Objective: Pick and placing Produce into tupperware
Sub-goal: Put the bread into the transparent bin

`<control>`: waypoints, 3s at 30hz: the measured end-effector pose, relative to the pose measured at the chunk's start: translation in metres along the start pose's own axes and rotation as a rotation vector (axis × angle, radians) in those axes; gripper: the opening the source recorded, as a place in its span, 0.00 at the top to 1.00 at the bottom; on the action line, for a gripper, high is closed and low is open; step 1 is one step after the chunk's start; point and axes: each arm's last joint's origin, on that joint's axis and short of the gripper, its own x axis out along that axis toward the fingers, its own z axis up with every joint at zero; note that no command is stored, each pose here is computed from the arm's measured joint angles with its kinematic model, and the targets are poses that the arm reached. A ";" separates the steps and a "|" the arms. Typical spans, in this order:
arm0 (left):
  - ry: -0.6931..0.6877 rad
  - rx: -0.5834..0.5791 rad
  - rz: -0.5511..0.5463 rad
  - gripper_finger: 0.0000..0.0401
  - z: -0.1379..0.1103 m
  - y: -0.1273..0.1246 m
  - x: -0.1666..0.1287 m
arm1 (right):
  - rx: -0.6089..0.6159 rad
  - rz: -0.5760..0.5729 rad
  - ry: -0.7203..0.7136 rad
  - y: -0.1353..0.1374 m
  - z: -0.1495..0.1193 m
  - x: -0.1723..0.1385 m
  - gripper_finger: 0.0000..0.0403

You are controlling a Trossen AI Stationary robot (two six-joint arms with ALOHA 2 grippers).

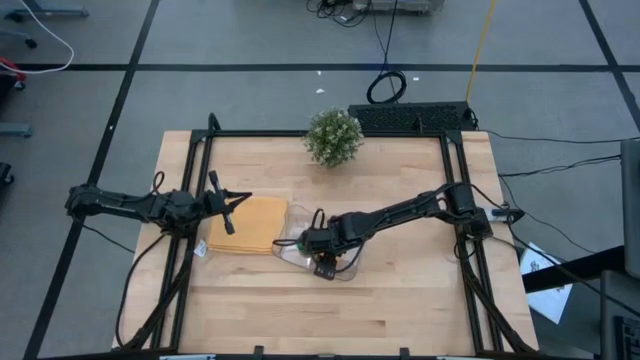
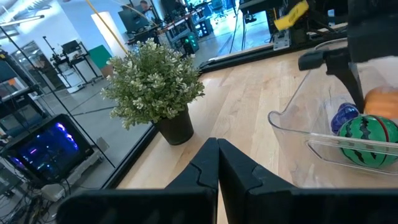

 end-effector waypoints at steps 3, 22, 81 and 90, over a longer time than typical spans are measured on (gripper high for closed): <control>0.000 0.000 0.000 0.99 0.000 0.000 0.000 | -0.003 -0.002 0.006 0.000 0.000 0.003 0.48; 0.000 0.000 0.000 0.99 0.000 0.000 0.000 | -0.037 0.050 0.027 0.001 0.000 0.006 0.48; 0.000 0.006 0.000 0.99 0.000 0.000 0.000 | -0.034 0.062 -0.005 -0.002 -0.005 0.021 0.48; 0.000 0.006 0.000 0.99 0.000 0.000 0.000 | -0.028 0.059 0.004 -0.002 -0.006 0.022 0.48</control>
